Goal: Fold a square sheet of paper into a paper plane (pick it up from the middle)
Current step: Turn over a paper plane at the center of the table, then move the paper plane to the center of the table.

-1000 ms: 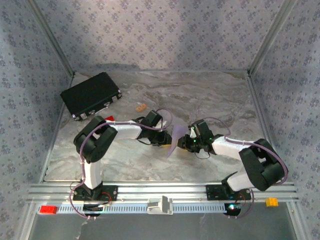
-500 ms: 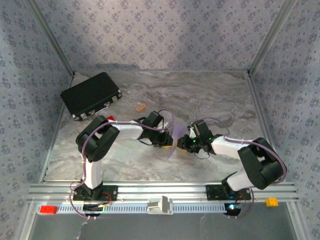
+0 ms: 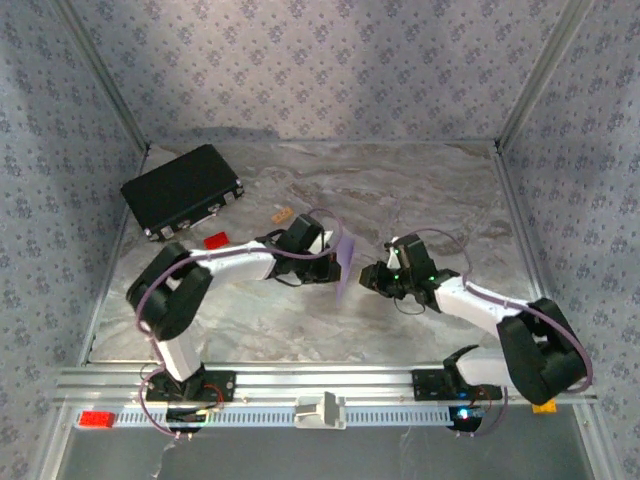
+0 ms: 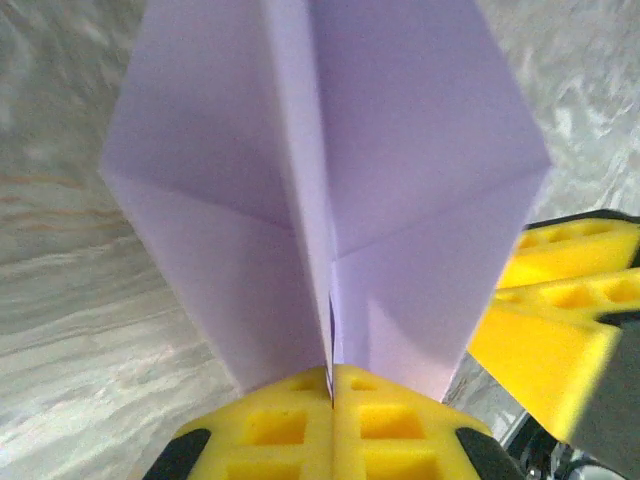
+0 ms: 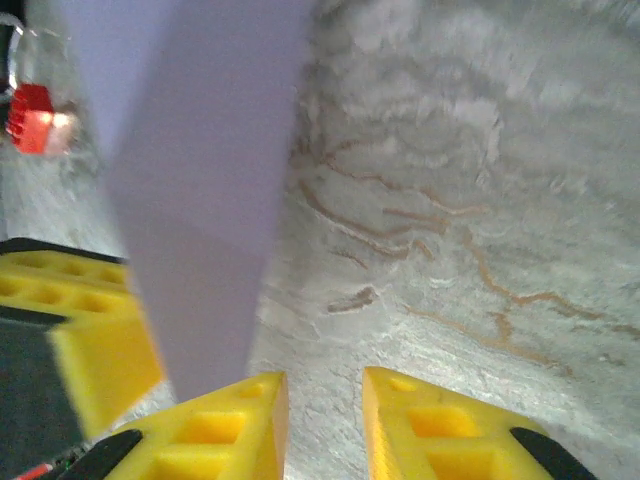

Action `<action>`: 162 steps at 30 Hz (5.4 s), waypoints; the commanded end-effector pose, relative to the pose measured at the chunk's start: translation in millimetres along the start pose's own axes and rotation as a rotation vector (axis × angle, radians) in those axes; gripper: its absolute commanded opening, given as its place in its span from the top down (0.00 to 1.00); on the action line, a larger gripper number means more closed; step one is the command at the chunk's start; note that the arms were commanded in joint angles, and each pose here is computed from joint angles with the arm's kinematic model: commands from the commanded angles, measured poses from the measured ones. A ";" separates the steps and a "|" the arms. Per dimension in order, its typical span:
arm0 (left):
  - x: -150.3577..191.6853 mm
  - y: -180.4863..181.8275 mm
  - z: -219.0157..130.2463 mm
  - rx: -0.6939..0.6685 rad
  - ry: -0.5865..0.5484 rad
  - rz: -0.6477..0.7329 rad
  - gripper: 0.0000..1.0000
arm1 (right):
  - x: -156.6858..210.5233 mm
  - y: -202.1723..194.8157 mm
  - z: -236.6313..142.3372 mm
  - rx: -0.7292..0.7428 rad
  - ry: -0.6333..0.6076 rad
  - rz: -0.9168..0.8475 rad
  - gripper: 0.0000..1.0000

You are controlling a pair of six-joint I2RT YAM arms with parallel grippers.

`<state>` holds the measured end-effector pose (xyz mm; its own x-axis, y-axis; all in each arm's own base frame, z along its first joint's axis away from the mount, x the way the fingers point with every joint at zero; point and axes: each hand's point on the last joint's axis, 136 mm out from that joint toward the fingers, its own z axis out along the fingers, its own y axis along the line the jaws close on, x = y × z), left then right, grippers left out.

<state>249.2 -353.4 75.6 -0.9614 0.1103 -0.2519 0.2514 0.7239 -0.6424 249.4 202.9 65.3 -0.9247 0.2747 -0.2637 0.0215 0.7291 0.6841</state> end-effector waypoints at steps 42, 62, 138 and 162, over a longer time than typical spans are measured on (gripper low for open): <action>26.1 46.1 -4.0 -0.354 -0.011 0.069 0.90 | 5.5 35.4 69.2 -0.074 0.164 0.054 0.88; 29.3 49.2 8.2 -0.348 0.022 0.070 0.83 | 9.7 24.1 71.5 -0.059 0.173 0.070 0.90; 28.5 71.1 0.0 -0.585 0.037 0.082 0.92 | -0.4 -18.3 8.2 0.080 0.048 0.064 0.66; 39.1 99.6 1.9 -0.798 0.075 0.001 0.78 | 0.0 -18.6 6.8 0.081 0.042 0.061 0.66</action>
<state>246.0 -303.0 19.7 -0.9559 0.1608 -0.2459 0.1788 0.9825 -0.0525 254.2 195.0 46.9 -0.9361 0.2954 -0.1911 0.1097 0.7612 0.6392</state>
